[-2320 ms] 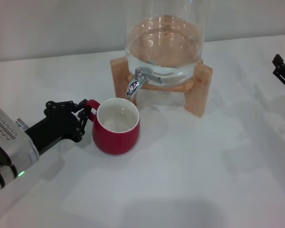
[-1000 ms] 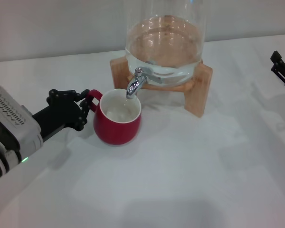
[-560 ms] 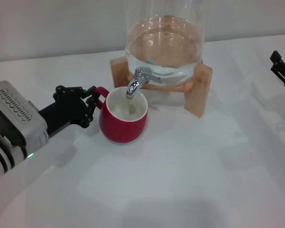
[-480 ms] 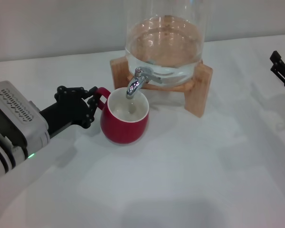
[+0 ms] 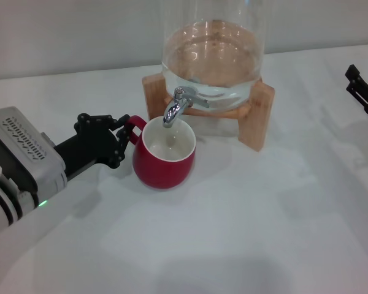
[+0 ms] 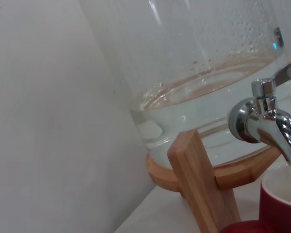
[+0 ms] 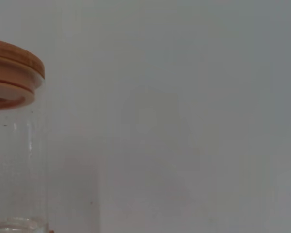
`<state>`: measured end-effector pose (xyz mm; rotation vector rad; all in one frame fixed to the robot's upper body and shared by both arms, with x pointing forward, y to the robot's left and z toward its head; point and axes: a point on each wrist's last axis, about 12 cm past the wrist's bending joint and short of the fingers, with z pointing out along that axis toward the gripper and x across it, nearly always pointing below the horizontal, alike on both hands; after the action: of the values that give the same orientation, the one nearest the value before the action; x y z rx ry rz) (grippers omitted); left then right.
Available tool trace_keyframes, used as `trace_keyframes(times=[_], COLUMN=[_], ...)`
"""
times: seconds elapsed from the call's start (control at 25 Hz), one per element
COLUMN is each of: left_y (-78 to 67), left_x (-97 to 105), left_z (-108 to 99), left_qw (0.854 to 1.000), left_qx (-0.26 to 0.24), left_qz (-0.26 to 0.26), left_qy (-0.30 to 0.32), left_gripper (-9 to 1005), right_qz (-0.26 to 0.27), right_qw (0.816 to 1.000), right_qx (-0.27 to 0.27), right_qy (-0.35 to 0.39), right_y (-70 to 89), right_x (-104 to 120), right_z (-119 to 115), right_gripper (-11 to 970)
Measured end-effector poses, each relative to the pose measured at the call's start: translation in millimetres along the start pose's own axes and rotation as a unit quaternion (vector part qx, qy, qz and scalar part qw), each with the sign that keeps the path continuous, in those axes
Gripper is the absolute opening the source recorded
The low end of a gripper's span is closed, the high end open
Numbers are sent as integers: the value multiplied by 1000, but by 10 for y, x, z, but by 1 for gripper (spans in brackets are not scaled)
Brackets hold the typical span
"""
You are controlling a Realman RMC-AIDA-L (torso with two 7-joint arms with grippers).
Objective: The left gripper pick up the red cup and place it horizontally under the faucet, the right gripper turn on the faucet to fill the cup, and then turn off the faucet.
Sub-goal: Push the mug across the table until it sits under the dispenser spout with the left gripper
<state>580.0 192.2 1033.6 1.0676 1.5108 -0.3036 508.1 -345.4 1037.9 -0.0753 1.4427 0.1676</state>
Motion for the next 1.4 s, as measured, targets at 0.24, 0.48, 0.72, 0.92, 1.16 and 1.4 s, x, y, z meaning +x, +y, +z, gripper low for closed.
trace_keyframes(times=[0.24, 0.48, 0.72, 0.92, 1.16, 1.4], left_y=[-11, -14, -22, -24, -20, -18], left_x=[23, 37, 72, 81, 78, 75], left_z=[-20, -25, -22, -19, -16, -12], left_qw=[1000, 1000, 1000, 1000, 1000, 1000], left_qx=[-1, -2, 1, 1, 2, 2], left_qz=[-1, -1, 4, 4, 4, 4], left_qy=[3, 7, 23, 28, 28, 28], left_gripper=[81, 81, 82, 82, 83, 84], right_qz=[0, 0, 0, 0, 0, 0], right_qw=[1000, 1000, 1000, 1000, 1000, 1000], right_qx=[0, 0, -3, -5, -6, -6], right_qy=[-1, -1, 1, 1, 1, 1], right_y=[1, 1, 9, 18, 21, 21], right_x=[-2, -2, 2, 3, 4, 4], right_z=[2, 2, 2, 4, 5, 5], right_gripper=[871, 871, 871, 871, 871, 871])
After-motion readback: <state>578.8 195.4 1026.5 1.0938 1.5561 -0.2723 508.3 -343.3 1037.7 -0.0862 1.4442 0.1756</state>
